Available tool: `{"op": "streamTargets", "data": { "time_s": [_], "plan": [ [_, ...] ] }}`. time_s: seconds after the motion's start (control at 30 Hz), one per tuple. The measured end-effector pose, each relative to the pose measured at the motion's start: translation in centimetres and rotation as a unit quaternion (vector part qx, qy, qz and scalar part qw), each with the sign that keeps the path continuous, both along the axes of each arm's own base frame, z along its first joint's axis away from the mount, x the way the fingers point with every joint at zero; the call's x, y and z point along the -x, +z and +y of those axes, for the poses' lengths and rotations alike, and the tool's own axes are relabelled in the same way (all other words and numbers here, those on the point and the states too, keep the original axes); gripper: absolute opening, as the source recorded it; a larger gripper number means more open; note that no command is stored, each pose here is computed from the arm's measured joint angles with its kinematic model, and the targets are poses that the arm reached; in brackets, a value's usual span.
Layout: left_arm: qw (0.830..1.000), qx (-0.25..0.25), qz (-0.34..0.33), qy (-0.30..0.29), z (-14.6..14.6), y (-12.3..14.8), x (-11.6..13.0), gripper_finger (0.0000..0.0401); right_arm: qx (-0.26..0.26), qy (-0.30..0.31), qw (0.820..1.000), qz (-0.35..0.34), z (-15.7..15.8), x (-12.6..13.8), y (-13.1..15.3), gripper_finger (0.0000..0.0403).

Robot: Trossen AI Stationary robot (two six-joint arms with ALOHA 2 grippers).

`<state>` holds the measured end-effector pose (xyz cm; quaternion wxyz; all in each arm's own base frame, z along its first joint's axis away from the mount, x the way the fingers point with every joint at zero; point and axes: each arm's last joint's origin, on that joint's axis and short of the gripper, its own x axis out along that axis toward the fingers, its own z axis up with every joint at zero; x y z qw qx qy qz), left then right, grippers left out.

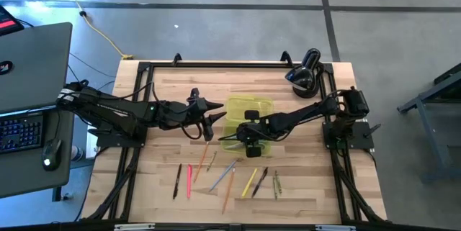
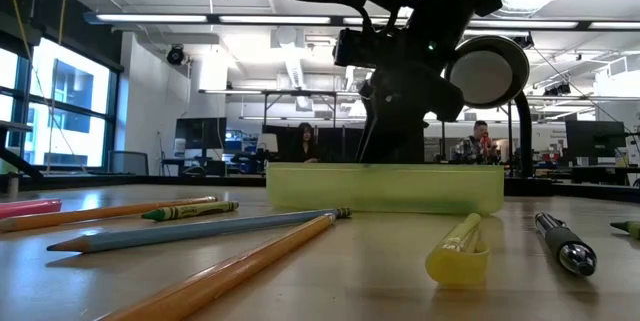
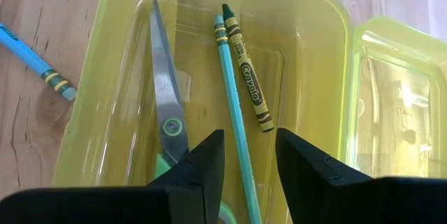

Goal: Pick & place school supplies into a supply box
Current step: Put the black pen into the yellow supply box

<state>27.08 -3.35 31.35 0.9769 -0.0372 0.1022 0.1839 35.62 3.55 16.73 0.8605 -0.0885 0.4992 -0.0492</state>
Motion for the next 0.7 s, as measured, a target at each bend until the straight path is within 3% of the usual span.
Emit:
{"op": "streamTargets", "data": {
  "time_s": [0.37,0.6,0.7],
  "plan": [
    [1.000,0.007,0.000,-0.016,-0.1,0.0,0.0,0.0172,-0.002,-0.001,1.000,-0.011,0.0,-0.2,0.1,0.0108],
    [0.997,0.072,0.028,-0.022,-0.1,-0.3,0.9,0.0172,-0.074,0.003,0.997,-0.028,0.4,-0.5,0.7,0.0107],
    [0.990,0.117,0.083,-0.003,0.1,-1.4,2.0,0.0172,-0.104,0.011,0.994,-0.019,0.7,-0.1,1.2,0.0108]
  ]
}}
